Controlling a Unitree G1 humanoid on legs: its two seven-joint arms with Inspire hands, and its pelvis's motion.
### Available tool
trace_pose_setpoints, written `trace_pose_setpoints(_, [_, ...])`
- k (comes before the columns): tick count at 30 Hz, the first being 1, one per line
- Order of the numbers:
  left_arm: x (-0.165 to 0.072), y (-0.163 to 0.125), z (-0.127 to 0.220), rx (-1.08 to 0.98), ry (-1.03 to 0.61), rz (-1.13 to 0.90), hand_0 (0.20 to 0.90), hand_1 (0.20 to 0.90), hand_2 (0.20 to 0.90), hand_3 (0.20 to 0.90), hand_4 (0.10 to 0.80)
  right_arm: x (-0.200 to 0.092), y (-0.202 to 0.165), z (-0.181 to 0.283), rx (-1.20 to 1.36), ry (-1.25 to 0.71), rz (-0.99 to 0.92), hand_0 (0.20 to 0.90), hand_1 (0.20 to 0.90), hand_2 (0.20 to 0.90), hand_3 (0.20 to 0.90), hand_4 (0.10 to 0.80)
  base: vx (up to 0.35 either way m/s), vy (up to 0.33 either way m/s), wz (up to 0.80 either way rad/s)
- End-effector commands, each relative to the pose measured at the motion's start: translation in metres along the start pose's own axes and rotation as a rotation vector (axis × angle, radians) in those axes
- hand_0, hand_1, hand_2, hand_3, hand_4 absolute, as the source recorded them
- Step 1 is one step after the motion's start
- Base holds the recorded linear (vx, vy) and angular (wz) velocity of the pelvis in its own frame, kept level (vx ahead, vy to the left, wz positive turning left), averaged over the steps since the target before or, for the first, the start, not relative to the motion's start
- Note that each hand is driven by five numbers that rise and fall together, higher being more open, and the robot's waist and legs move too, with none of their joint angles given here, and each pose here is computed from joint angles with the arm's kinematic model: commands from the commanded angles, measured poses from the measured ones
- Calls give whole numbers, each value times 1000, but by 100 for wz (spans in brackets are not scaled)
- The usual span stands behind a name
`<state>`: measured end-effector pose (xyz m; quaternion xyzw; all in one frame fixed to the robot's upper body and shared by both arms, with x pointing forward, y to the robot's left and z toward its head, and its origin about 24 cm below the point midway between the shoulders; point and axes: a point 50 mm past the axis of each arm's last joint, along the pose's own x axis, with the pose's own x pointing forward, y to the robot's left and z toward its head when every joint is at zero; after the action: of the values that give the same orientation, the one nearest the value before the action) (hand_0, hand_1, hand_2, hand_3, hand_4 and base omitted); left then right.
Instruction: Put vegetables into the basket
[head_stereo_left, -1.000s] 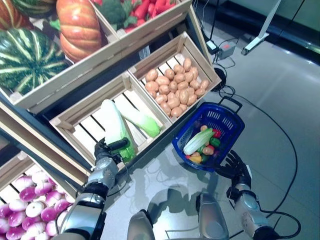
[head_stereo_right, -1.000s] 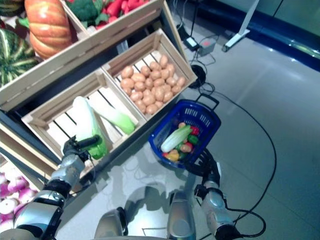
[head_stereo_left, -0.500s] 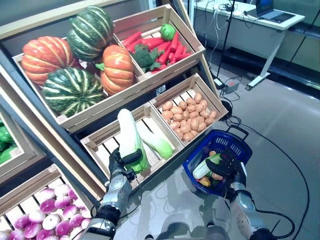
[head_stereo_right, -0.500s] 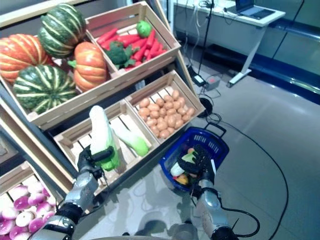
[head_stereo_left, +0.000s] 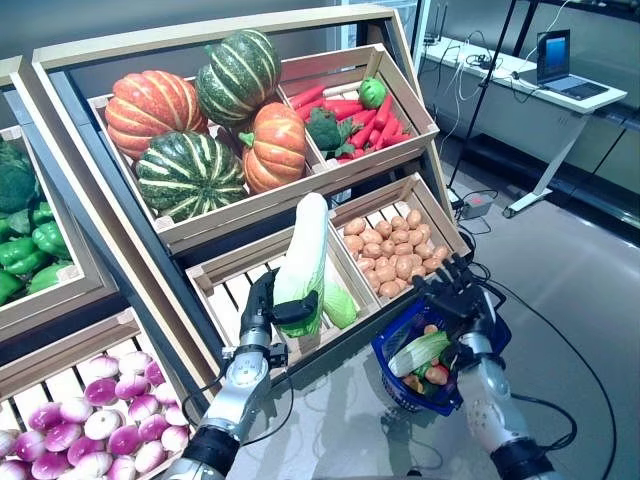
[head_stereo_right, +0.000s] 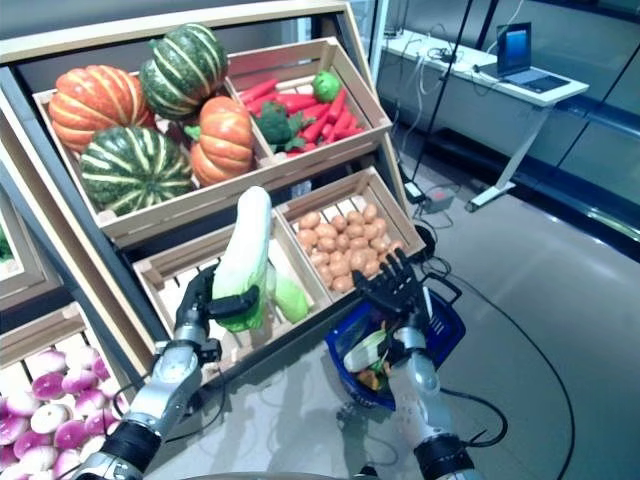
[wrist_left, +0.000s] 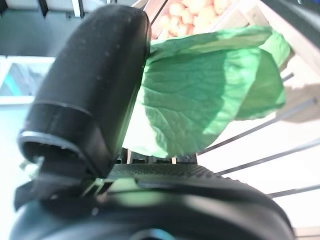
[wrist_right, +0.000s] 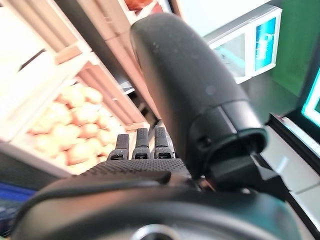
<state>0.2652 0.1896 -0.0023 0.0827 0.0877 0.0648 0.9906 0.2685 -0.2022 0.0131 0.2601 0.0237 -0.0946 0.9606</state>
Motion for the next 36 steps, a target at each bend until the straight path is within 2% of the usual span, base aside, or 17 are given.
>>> trace_pose_setpoints(1, [20, -5, 83, 90, -425, -74, 300, 300, 300, 300, 400, 25, 33, 58, 101, -207, 219, 900, 900, 900, 900, 800, 24, -24, 4])
trace_pose_setpoints(4, [17, -5, 86, 166, -481, -102, 300, 300, 300, 300, 400, 26, 34, 57, 123, -172, 295, 900, 900, 900, 900, 800, 27, -18, 8])
trace_pose_setpoints(22, [9, -9, 112, 327, -695, -109, 300, 300, 300, 300, 400, 24, 28, 18, 132, 98, 315, 900, 900, 900, 900, 800, 1, -1, 0])
trace_pose_setpoints(36, [-3, -32, 115, 394, -762, -258, 300, 300, 300, 300, 400, 25, 63, 10, 168, 131, 427, 900, 900, 900, 900, 800, 1, 3, 4])
